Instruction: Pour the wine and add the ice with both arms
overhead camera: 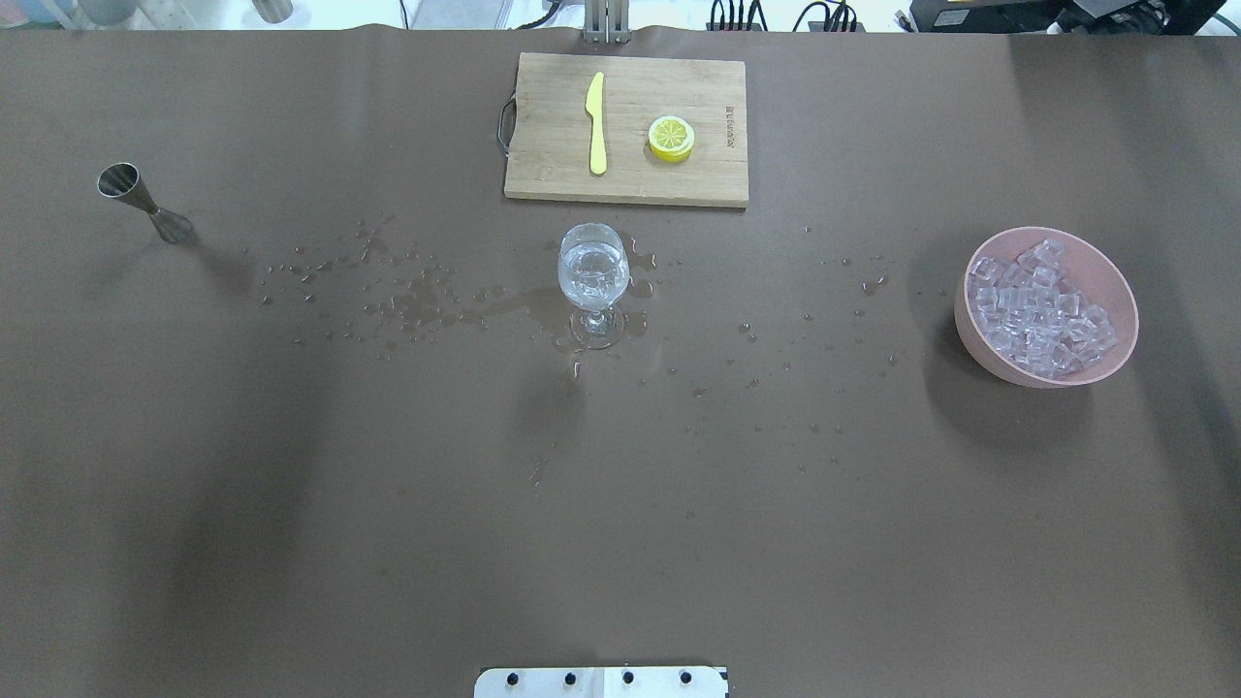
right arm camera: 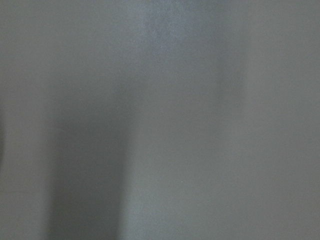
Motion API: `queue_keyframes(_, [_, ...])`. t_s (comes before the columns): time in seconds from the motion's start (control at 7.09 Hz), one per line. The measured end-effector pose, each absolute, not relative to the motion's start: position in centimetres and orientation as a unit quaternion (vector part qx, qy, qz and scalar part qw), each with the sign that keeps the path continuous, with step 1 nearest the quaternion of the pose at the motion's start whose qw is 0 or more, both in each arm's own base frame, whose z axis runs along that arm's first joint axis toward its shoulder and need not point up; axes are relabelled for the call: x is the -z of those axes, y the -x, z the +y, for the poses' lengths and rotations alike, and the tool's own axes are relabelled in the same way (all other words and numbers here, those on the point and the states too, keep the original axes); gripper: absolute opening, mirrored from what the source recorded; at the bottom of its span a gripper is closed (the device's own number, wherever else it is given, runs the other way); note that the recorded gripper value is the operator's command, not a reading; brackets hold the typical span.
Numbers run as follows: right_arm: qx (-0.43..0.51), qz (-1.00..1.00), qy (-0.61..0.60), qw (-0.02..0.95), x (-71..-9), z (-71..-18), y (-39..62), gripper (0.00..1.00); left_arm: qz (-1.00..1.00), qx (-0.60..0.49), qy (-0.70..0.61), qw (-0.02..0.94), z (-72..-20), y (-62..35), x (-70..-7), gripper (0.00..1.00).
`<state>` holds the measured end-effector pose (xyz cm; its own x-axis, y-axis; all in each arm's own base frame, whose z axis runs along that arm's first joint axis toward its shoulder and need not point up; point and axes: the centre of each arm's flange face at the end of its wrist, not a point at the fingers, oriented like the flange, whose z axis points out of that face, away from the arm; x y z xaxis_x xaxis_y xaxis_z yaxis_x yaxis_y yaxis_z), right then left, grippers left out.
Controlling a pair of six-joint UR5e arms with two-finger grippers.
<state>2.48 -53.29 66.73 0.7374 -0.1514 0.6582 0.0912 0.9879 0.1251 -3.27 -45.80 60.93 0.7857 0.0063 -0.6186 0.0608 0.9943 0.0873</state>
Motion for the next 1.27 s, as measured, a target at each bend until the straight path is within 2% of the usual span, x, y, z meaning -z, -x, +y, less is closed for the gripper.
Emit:
queue_keyframes(0.71, [0.088, -0.336, -0.044, 0.937, -68.0, -52.7, -2.7, 1.00, 0.343, 0.017, -0.044, 0.938, -44.3, 3.4, -60.7, 0.99])
queue_keyframes(1.27, [0.086, -0.336, -0.039, 0.937, -68.3, -52.7, -2.5, 1.00, 0.373, 0.004, -0.056, 0.926, -45.6, 2.7, -59.0, 0.99])
